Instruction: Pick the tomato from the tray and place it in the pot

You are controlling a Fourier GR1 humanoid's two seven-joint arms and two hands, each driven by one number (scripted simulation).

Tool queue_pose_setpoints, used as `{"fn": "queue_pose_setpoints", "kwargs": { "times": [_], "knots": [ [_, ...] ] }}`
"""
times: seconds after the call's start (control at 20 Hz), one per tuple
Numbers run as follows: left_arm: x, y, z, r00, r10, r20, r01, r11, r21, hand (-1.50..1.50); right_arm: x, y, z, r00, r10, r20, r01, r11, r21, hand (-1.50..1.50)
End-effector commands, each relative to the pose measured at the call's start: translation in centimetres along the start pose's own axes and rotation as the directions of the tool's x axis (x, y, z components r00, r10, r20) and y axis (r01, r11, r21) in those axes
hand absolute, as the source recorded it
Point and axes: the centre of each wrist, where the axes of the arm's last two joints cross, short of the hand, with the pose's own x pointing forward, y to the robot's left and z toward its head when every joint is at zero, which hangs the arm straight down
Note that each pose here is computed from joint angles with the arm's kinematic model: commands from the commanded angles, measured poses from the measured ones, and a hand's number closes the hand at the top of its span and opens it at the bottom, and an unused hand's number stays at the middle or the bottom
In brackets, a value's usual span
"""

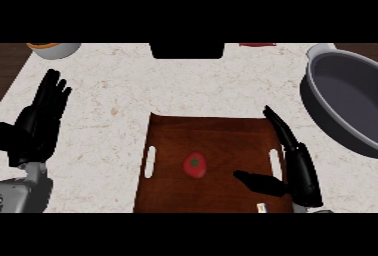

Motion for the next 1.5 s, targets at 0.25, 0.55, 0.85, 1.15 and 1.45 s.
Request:
{"fn": "queue_pose_setpoints", "kwargs": {
  "times": [0.25, 0.55, 0.85, 1.15, 1.45],
  "knots": [
    [-0.3, 0.0, -0.7, 1.0, -0.002, -0.003, 0.002, 1.0, 0.008, 0.0, 5.8, 1.5, -1.3, 0.935, 0.33, -0.13, -0.247, 0.869, 0.428, -1.5],
    [-1.0, -0.9, -0.2, 1.0, -0.014, 0.017, 0.014, 1.0, -0.007, 0.0, 10.4, 5.7, -2.9, 0.885, 0.434, -0.169, -0.259, 0.761, 0.595, -1.5],
    [0.3, -0.7, -1.0, 1.0, -0.006, 0.012, 0.006, 1.0, 0.011, 0.0, 8.5, 8.5, -4.8, 0.886, 0.408, -0.219, -0.204, 0.769, 0.605, -1.5],
    [0.3, -0.3, -0.7, 1.0, -0.002, -0.002, 0.002, 1.0, -0.001, 0.0, 10.0, 10.8, -2.5, 0.865, 0.436, -0.249, -0.194, 0.748, 0.634, -1.5],
    [-1.0, -1.1, -0.9, 1.0, -0.002, 0.008, 0.002, 1.0, 0.003, 0.0, 9.7, 10.2, -4.3, 0.805, 0.532, -0.262, -0.276, 0.727, 0.629, -1.5]
  ]
}}
